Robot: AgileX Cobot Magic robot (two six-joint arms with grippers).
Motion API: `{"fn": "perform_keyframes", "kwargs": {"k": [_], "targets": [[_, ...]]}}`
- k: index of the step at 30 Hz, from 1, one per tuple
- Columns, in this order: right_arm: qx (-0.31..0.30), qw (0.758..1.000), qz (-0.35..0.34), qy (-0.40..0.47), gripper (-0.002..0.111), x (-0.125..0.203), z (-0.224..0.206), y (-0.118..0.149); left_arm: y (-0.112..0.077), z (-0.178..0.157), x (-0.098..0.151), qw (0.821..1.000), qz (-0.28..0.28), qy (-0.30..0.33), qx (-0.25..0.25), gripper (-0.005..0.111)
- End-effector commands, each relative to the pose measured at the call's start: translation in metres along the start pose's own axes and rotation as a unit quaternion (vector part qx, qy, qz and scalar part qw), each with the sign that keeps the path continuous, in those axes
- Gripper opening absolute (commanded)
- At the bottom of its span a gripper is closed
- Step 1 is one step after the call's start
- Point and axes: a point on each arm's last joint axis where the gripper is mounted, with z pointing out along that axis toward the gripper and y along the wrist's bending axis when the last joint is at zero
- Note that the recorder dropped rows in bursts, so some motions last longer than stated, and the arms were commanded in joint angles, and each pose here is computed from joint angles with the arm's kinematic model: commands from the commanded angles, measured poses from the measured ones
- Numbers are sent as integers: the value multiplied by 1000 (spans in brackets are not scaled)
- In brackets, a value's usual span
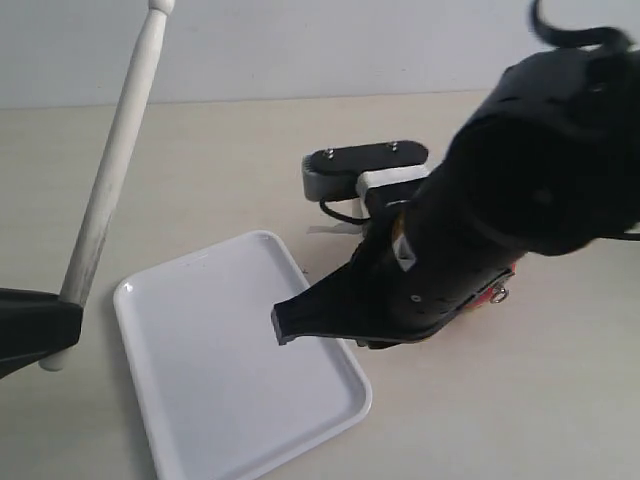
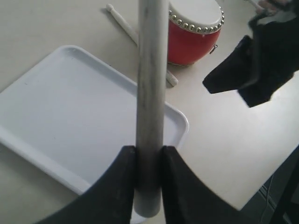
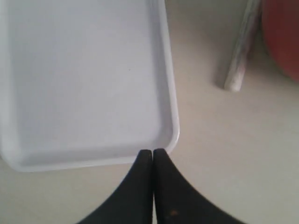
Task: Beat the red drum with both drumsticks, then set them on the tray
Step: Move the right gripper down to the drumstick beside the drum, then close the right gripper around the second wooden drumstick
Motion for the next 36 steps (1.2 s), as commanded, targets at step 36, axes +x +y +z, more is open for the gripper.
{"fn": "perform_keyframes", "kwargs": {"k": [36], "targets": [[172,985,5,-23,36,-27,83,-13,2,1,1,1000,15,-2,-6,0]]}}
